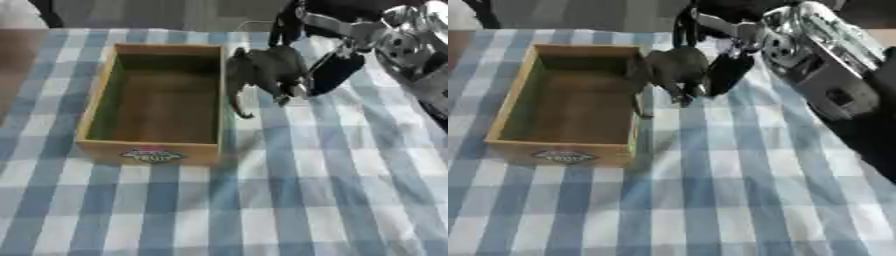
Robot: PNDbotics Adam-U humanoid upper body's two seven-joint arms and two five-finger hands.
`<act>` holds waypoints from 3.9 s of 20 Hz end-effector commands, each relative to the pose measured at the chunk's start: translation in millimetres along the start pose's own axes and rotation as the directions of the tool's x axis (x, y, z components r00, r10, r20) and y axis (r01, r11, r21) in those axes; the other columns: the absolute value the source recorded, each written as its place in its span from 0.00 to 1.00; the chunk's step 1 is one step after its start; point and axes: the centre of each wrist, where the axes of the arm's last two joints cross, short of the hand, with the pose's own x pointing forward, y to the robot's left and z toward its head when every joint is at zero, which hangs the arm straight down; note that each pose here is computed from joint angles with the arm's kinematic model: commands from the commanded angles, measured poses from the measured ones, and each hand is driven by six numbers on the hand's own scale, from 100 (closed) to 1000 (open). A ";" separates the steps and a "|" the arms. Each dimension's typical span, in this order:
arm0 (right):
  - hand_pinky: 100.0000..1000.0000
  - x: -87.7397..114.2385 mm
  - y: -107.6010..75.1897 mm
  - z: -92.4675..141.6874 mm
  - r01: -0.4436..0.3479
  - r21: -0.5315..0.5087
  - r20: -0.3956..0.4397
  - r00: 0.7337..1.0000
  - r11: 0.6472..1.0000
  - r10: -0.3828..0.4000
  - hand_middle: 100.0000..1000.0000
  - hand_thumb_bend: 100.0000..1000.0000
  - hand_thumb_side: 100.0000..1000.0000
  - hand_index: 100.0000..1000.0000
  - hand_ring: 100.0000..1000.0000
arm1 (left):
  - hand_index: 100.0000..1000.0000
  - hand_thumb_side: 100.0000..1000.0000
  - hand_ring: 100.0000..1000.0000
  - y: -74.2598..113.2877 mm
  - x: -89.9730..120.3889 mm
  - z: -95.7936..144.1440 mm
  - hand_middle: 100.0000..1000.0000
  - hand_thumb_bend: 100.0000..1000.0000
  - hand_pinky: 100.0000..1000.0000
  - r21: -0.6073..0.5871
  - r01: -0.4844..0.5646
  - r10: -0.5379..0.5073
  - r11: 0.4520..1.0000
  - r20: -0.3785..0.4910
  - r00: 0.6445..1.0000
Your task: Pick up objects on the table and place them in the box.
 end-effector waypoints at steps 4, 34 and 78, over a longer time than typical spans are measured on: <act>0.63 3.9 -20.0 -26.0 -0.023 -0.039 -0.010 1.000 0.999 0.023 0.17 0.00 0.06 0.31 0.65 | 0.72 0.57 0.81 1.2 6.6 -5.6 0.75 0.00 0.80 -0.014 -0.004 0.004 1.000 0.035 0.999; 0.61 45.0 31.0 -147.3 0.023 0.011 -0.043 0.999 1.000 -0.022 0.15 0.00 0.04 0.29 0.62 | 0.72 0.57 0.81 -10.9 13.0 -8.8 0.75 0.00 0.80 -0.029 -0.067 0.068 0.997 0.046 0.997; 0.70 40.7 -10.0 -114.8 0.085 0.007 0.098 0.992 0.996 -0.085 0.59 0.31 0.15 0.74 0.82 | 0.72 0.57 0.81 -8.0 10.9 -7.0 0.75 0.00 0.81 -0.027 -0.054 0.054 0.998 0.031 0.998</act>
